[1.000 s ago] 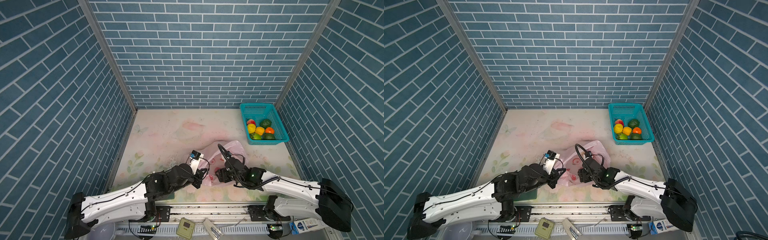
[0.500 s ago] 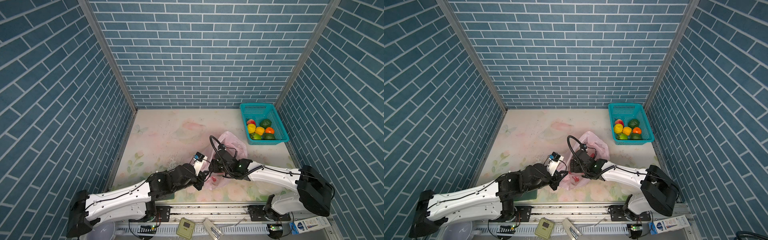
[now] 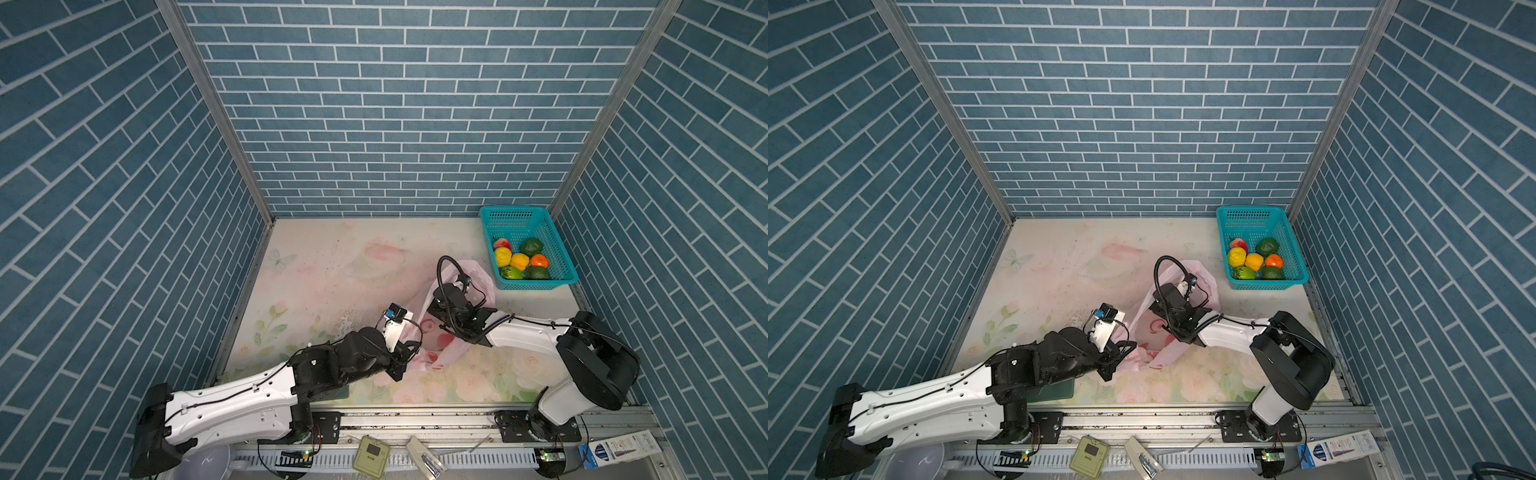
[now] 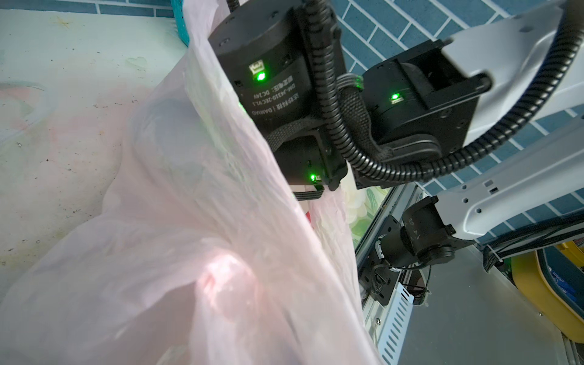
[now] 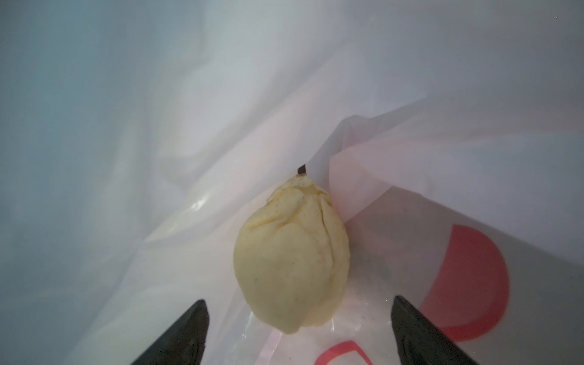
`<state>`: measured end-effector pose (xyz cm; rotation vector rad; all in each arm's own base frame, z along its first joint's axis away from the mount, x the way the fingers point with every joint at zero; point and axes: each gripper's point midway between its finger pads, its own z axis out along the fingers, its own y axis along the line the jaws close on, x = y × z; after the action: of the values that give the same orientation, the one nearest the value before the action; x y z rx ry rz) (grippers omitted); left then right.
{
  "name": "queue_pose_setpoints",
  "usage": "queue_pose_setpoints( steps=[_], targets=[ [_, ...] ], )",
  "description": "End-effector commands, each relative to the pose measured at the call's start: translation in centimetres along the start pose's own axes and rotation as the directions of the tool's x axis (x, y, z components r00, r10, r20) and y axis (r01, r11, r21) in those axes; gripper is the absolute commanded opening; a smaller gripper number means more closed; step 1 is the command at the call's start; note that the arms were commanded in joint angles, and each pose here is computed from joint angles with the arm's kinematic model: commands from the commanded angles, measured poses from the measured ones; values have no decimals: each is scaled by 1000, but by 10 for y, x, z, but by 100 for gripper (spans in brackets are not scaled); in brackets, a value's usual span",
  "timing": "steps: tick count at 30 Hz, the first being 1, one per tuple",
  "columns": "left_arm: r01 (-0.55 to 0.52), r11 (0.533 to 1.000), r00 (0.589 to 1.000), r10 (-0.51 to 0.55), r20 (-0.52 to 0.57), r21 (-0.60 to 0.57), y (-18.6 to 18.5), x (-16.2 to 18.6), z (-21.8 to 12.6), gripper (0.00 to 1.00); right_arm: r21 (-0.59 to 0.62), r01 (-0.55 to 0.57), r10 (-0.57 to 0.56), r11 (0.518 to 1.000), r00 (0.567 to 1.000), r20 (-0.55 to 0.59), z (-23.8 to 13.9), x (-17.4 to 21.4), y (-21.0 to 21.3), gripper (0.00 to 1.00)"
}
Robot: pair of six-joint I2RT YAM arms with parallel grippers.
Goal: Untie the knot of the plastic bag and take out the fruit
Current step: 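Lower the right gripper onto the pale pear and close it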
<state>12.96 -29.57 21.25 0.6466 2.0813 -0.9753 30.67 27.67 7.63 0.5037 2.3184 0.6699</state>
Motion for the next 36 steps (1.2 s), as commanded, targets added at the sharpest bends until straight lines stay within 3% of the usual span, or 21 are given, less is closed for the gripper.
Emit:
queue_pose_setpoints(
  steps=[1,9,18,28,36],
  targets=[
    [6,1000,1000,-5,-1,18,0,6,1,0,-39,-89,91,995,995,52,6,-10,14,90],
    [14,999,1000,-13,-23,42,1,13,9,0,-52,-96,100,994,992,75,24,-12,26,91],
    [15,998,999,-12,-51,68,-1,19,16,0,26,-109,106,994,988,108,60,-12,18,90],
    [26,999,999,-25,-41,36,10,23,9,0,64,-97,89,993,989,116,62,-11,2,57],
    [25,1000,998,-24,-66,12,16,30,12,0,9,-51,50,999,997,57,43,-10,14,48]
  ],
)
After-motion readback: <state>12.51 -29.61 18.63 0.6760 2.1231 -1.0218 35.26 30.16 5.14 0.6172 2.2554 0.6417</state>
